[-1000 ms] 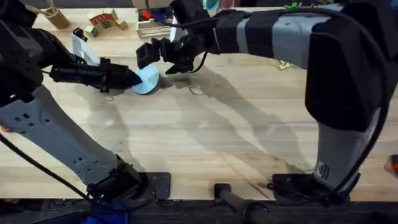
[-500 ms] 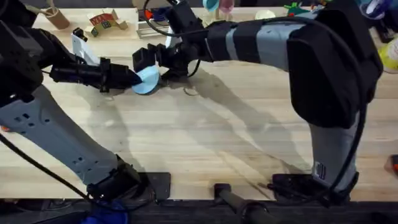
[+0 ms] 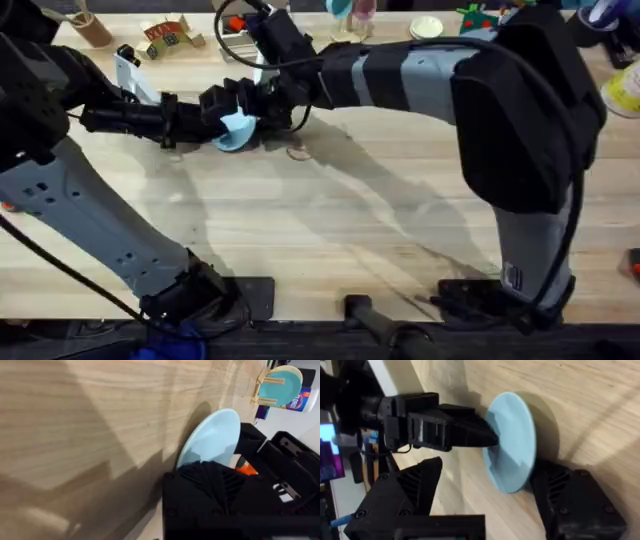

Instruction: Pick up the plates from the table one by one and place each into a slot on the dish rack.

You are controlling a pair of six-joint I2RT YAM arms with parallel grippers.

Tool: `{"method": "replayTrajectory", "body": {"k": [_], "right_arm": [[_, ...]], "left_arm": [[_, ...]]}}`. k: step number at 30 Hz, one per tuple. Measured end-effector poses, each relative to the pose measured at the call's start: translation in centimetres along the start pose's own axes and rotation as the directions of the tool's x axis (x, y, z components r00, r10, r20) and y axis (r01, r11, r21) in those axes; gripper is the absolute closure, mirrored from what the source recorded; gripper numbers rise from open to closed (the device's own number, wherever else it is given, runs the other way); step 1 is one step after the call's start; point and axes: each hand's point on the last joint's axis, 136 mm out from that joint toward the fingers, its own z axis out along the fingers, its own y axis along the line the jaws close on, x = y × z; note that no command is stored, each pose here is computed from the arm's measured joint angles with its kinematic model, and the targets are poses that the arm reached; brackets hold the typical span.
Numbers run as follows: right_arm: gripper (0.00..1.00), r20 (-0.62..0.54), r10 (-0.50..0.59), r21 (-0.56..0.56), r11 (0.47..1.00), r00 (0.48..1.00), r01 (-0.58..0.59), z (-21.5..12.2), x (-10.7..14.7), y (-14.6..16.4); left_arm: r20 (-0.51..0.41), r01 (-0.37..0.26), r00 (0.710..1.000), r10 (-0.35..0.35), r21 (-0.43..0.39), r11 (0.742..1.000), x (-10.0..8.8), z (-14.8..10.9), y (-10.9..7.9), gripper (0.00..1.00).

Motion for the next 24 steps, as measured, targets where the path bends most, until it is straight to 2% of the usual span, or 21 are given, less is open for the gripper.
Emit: {"method": "replayTrajectory", "body": {"k": [7, 16, 17, 20, 22, 24], "right_arm": [[0.008, 0.0, 0.008, 0.002, 1.0, 1.0, -0.008, 0.2, -0.1, -0.4], [0.138, 0.005, 0.014, 0.01, 1.0, 1.0, -0.014, 0.2, -0.2, -0.6], [0.185, 0.005, 0.015, 0.01, 1.0, 1.0, -0.015, 0.2, -0.2, -0.6], [0.413, 0.011, 0.022, 0.025, 0.999, 1.0, -0.022, 0.2, -0.3, -1.0], [0.587, 0.018, 0.028, 0.036, 0.999, 0.999, -0.029, 0.1, -0.5, -1.4], [0.801, 0.026, 0.046, 0.051, 0.998, 0.999, -0.047, 0.1, -0.7, -2.1]], "left_arm": [[0.0, 0.0, 1.0, 0.0, 0.0, 1.0, 0.0, 0.0, 0.0, 0.959], [0.0, 0.0, 1.0, 0.0, 0.0, 1.0, 0.0, 0.0, 0.0, 0.959], [0.0, 0.0, 1.0, 0.0, 0.0, 1.0, 0.0, 0.0, 0.0, 0.959], [0.003, 0.0, 1.0, 0.0, 0.003, 1.0, 0.0, 0.0, 0.0, 0.959], [0.007, 0.001, 1.0, -0.001, 0.005, 1.0, -0.1, -0.1, 0.0, 0.959], [0.01, 0.003, 1.0, -0.003, 0.009, 1.0, -0.1, -0.2, 0.0, 0.959]]}}
